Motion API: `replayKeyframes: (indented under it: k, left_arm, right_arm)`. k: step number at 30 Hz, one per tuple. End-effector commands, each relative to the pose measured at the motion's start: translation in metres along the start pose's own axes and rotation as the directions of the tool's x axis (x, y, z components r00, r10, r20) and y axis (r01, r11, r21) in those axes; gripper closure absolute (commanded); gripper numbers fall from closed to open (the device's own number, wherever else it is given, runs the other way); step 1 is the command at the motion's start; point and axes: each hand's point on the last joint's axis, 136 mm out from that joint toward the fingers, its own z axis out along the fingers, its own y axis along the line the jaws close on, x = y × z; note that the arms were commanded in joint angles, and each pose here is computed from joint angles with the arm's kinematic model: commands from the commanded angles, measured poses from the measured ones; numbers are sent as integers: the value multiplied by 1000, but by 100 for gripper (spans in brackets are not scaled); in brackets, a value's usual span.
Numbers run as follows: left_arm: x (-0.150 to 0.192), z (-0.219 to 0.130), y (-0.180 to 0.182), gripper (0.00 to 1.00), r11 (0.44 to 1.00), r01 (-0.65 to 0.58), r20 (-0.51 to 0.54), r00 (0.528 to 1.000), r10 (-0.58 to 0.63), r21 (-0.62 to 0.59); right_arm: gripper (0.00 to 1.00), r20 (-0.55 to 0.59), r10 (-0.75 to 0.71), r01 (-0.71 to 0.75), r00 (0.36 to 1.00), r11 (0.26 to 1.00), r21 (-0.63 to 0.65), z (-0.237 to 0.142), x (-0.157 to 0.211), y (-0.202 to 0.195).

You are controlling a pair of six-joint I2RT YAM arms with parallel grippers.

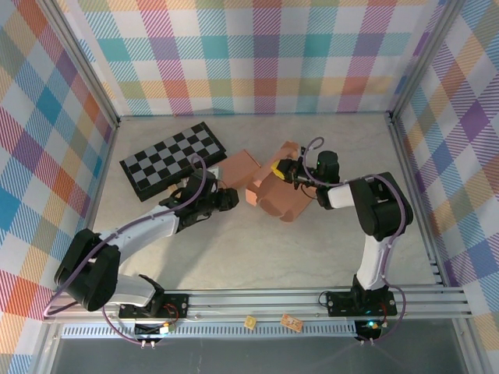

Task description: Fold the paper box

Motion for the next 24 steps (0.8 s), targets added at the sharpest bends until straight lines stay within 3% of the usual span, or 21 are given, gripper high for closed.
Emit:
replayKeyframes:
  k: [1, 13, 24]
  left_arm:
    - [15, 12, 12, 57, 1000, -22, -54, 998, 20, -21]
    - [7, 44, -6, 59, 980, -177, -32, 983, 181, 85]
    - [2, 63, -35, 60, 964, -211, -5, 977, 214, 163]
  right_arm:
    - [100, -9, -22, 22, 1000, 1000, -6, 2, 5, -6]
    - [100, -12, -11, 12, 1000, 1000, 13, -1, 8, -13]
    - [100, -2, -9, 9, 1000, 1000, 6, -1, 5, -6]
